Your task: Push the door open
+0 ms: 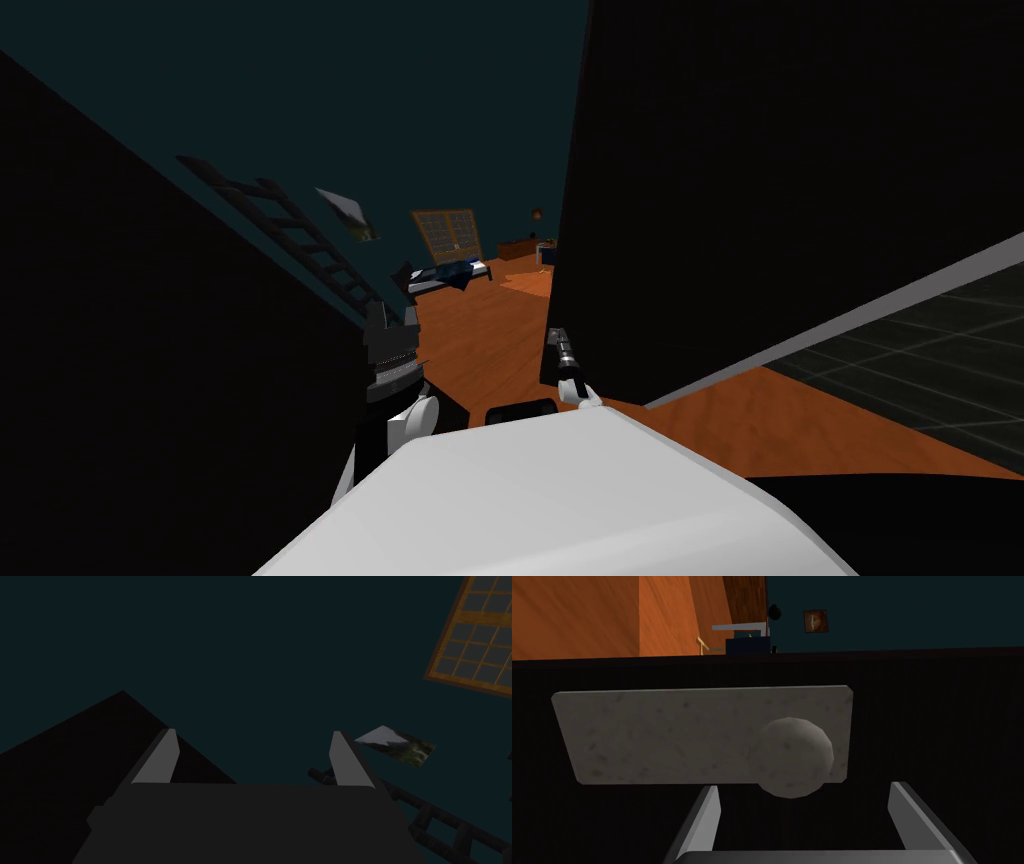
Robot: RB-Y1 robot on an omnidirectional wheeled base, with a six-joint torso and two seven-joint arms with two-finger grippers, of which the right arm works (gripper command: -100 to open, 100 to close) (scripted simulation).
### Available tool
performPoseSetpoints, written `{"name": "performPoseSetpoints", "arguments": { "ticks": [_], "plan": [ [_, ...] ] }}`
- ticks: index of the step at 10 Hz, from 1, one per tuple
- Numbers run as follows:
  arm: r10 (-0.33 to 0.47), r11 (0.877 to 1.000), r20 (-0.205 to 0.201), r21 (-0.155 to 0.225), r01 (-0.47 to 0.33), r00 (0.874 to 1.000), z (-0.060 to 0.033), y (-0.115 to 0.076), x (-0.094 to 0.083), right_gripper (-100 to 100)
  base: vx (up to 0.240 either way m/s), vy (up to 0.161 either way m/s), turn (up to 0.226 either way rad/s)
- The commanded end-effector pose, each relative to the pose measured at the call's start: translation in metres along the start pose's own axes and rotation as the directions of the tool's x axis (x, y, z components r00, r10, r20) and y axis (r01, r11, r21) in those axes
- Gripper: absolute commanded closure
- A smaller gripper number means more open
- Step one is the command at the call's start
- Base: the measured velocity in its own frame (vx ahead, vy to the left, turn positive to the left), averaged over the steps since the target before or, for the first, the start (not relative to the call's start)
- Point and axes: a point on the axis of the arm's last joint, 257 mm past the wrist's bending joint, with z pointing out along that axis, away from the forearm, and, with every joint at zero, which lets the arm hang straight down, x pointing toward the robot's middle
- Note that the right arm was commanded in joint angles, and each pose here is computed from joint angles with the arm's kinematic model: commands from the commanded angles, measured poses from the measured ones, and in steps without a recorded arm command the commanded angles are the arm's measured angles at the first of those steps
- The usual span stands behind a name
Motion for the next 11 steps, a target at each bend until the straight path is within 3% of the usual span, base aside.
{"name": "performPoseSetpoints", "arguments": {
  "ticks": [1, 2, 7, 8, 10, 11],
  "plan": [
    [0.000, 1.000, 0.000, 0.000, 0.000, 1.000, 0.0000, 0.000, 0.000, -100, 0.034, 0.066, -0.014],
    [0.000, 1.000, 0.000, 0.000, 0.000, 1.000, 0.0000, 0.000, 0.000, 100, -0.009, -0.008, 0.001],
    [0.000, 1.000, 0.000, 0.000, 0.000, 1.000, 0.0000, 0.000, 0.000, 100, -0.006, -0.010, 0.008],
    [-0.024, 1.000, 0.027, 0.000, 0.024, 0.999, 0.0026, 0.000, -0.023, 100, 0.119, -0.026, -0.018],
    [-0.027, 1.000, 0.033, -0.001, 0.027, 0.999, 0.0031, 0.001, -0.027, 100, 0.153, -0.048, -0.050],
    [-0.039, 0.999, 0.011, 0.007, 0.039, 0.999, 0.0037, -0.003, -0.021, -100, 0.008, -0.058, -0.149]
  ]
}}
